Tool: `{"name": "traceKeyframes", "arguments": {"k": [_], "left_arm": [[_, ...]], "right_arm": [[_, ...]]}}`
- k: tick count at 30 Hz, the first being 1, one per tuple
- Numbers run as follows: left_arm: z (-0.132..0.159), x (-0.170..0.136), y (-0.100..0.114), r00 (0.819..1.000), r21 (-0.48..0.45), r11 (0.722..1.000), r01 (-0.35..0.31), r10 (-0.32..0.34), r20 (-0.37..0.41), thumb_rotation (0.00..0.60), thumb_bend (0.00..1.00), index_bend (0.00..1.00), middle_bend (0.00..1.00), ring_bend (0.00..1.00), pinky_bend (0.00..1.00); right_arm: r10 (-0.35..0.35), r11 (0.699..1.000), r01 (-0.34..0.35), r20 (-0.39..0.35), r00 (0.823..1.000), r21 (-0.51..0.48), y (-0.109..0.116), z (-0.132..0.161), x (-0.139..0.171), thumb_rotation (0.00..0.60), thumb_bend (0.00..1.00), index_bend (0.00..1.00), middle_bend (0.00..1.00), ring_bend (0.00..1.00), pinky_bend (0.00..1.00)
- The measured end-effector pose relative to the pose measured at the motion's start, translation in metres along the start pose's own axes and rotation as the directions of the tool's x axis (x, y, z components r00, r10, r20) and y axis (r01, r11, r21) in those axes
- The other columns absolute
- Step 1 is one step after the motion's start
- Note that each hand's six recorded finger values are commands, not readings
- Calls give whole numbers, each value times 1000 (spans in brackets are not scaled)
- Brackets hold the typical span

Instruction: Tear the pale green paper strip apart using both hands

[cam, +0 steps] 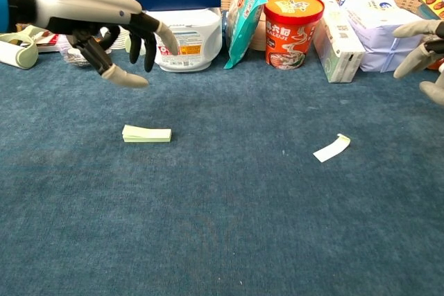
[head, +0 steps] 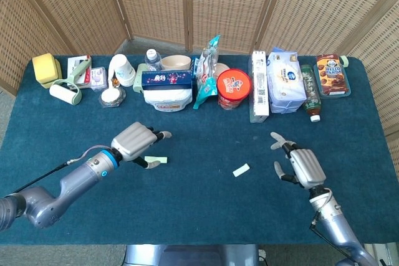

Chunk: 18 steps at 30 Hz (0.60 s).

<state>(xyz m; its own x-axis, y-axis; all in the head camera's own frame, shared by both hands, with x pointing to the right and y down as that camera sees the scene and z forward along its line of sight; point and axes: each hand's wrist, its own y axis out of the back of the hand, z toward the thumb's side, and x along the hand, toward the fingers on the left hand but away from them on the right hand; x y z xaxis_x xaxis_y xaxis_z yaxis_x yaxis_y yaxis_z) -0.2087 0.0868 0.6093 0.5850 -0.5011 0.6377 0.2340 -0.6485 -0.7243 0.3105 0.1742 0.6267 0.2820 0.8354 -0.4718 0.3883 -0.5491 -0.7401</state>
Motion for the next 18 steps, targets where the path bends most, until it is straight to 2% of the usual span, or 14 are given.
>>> {"name": "traceKeyframes", "arguments": {"k": [5, 11, 14, 18], "left_arm": [[-11, -15, -1, 999, -50, 998, -32, 30, -40, 347, 253, 158, 331, 328, 583], [-35, -49, -9, 988, -108, 989, -96, 81, -134, 358, 253, 158, 327, 325, 581], [-49, -71, -16, 975, -141, 981, -133, 103, -198, 368, 253, 158, 326, 325, 580], [-66, -104, -25, 947, -173, 965, -199, 143, -289, 380, 253, 156, 324, 325, 579]], "right_arm": [[-3, 1000, 3, 16, 1000, 12, 1, -4, 1, 600, 527, 63, 328, 215, 387], [-20, 998, 17, 39, 999, 59, 4, -10, 6, 600, 527, 57, 313, 197, 364], [-28, 996, 24, 46, 999, 86, 7, -11, 8, 600, 527, 56, 313, 196, 362], [-40, 990, 32, 58, 998, 138, 11, -14, 13, 600, 527, 49, 313, 193, 362]]}}
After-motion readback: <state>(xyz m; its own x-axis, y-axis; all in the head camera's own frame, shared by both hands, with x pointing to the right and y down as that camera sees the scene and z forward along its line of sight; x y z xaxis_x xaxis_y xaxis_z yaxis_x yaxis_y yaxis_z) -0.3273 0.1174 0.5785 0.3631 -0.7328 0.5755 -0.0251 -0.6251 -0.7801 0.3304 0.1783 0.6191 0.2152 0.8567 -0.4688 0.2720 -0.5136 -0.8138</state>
